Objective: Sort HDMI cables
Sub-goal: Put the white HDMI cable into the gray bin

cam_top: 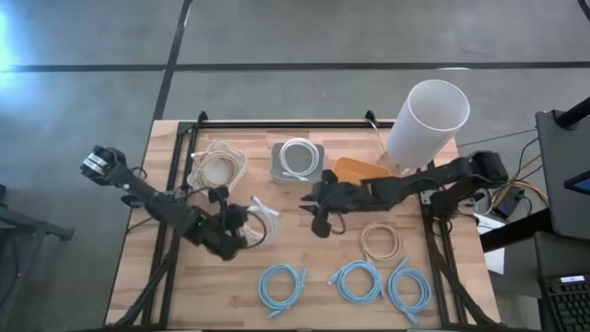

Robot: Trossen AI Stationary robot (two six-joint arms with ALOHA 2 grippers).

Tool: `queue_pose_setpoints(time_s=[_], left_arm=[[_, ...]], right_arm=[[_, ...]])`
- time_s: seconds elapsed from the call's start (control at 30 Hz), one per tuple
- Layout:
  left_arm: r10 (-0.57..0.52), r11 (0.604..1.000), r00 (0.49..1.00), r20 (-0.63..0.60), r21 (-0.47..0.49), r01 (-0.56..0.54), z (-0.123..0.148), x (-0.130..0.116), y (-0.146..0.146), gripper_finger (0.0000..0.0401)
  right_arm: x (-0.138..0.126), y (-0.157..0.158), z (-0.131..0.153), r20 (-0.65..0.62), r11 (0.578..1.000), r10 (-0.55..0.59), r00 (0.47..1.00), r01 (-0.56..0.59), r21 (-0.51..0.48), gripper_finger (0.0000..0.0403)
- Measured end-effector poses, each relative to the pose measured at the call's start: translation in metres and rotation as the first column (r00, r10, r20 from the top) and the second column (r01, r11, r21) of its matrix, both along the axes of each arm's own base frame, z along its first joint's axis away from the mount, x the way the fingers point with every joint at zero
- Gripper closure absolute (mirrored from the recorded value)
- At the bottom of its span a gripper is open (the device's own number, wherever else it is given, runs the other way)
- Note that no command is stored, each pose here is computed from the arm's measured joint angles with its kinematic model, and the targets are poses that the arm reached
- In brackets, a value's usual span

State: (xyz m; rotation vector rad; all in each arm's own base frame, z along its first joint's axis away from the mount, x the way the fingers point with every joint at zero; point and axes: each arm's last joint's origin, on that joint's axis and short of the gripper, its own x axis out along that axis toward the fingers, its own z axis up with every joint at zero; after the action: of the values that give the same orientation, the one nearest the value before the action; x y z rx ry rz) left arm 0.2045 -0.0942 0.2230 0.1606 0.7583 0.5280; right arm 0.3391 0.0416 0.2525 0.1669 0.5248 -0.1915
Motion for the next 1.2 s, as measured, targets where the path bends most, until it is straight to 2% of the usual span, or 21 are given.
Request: queue_pose_setpoints(time_s=[0.13, 0.33, 0.47, 0.67, 0.77, 0.9, 1.03, 1.2], left_arm=[[0.042, 0.999, 0.998, 0.04, 0.034, -0.043, 0.004, 0.016, 0.016, 0.0387], [0.072, 0.995, 0.99, 0.12, 0.058, -0.079, 0.011, 0.035, 0.036, 0.0383], [0.066, 0.993, 0.989, 0.134, 0.084, -0.077, 0.014, 0.041, 0.042, 0.0384], [0.087, 0.988, 0.987, 0.133, 0.118, -0.103, 0.012, 0.041, 0.047, 0.0383], [0.089, 0.986, 0.987, 0.131, 0.129, -0.105, 0.011, 0.042, 0.047, 0.0383], [0.122, 0.975, 0.982, 0.148, 0.168, -0.146, 0.012, 0.041, 0.048, 0.0383], [0.187, 0.942, 0.964, 0.19, 0.242, -0.231, 0.014, 0.04, 0.051, 0.0383], [0.215, 0.925, 0.953, 0.212, 0.268, -0.268, 0.016, 0.04, 0.052, 0.0383]], right_arm=[[-0.01, -0.002, -0.002, 0.135, 1.0, -0.006, 0.991, 0.002, 0.027, 0.0303], [-0.009, -0.001, -0.012, 0.114, 1.0, -0.001, 0.993, -0.001, 0.014, 0.0303], [0.0, -0.001, -0.005, 0.135, 1.0, -0.006, 0.991, 0.004, 0.013, 0.0303], [0.015, 0.001, 0.01, 0.152, 0.997, 0.041, 0.987, -0.03, -0.075, 0.0303], [0.023, -0.003, 0.019, 0.175, 0.992, -0.012, 0.985, 0.033, -0.119, 0.0303], [0.033, -0.008, 0.015, 0.089, 0.983, -0.084, 0.992, 0.097, -0.158, 0.0303], [0.037, -0.007, 0.01, 0.015, 0.987, -0.121, 0.993, 0.122, -0.108, 0.0303], [0.036, -0.008, 0.003, -0.006, 0.982, -0.183, 0.983, 0.183, -0.05, 0.0303]])
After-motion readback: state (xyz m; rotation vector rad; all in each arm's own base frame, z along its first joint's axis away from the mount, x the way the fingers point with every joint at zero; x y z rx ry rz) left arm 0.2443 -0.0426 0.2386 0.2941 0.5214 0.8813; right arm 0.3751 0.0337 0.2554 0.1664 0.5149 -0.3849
